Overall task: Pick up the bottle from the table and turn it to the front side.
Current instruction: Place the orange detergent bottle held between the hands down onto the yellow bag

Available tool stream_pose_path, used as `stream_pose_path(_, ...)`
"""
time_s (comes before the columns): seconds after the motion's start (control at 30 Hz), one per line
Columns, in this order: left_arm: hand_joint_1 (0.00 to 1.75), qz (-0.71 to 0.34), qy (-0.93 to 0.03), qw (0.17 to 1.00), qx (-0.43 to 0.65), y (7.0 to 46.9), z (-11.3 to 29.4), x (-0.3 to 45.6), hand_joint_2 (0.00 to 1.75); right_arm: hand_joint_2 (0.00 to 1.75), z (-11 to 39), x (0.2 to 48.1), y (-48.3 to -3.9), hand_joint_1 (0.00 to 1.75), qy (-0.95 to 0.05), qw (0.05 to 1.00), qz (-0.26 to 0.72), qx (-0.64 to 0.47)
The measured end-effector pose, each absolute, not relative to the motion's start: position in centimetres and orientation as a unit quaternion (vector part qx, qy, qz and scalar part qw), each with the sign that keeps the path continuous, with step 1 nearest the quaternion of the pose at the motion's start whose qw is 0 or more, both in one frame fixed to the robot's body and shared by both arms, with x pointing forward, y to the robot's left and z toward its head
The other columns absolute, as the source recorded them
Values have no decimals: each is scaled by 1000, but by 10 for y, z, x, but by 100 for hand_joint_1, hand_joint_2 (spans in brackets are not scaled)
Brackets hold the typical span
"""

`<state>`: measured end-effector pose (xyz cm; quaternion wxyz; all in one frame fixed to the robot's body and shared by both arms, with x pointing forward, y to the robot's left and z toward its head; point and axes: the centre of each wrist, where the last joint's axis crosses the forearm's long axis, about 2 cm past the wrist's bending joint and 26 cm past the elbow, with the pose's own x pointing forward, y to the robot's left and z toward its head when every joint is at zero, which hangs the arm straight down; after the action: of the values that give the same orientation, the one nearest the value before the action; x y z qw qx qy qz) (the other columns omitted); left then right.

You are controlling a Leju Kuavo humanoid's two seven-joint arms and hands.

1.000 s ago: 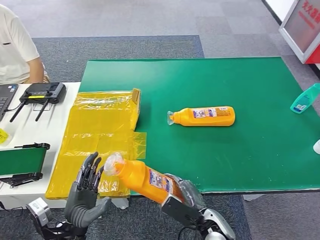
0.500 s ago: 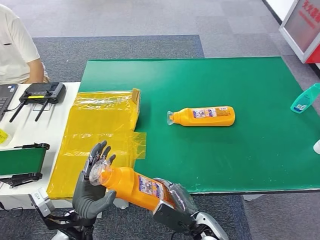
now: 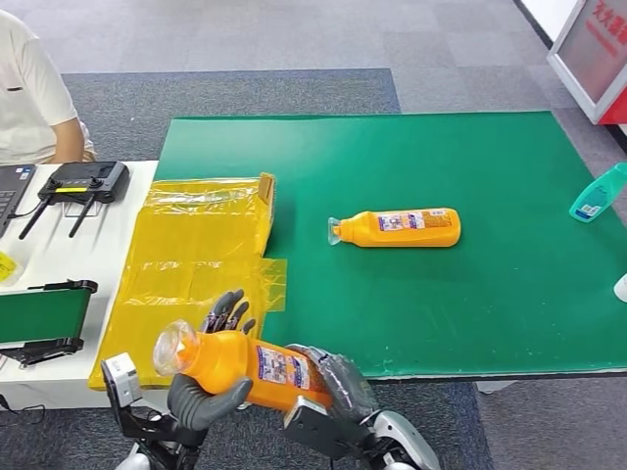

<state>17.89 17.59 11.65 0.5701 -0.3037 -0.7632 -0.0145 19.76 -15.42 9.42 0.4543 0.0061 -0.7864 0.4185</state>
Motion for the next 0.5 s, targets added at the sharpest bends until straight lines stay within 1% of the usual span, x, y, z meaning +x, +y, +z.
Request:
stream_pose_path(0.2,0,-39,-746,589,-308,170,105,179,175,175,96,202,-152,175,-787,450,423,7)
stream_pose_path(0.43,0,-70,-744,592,-300,166,100,180,175,175,92,203,-152,175,-781,457,426,10)
stream_pose_path(0.47,35,-76,-746,592,-295,166,100,180,175,175,92,203,-152,175,-779,459,427,11)
stream_pose_path(0.5,79,-81,-747,592,-292,165,100,181,175,175,90,203,-152,175,-777,461,428,12)
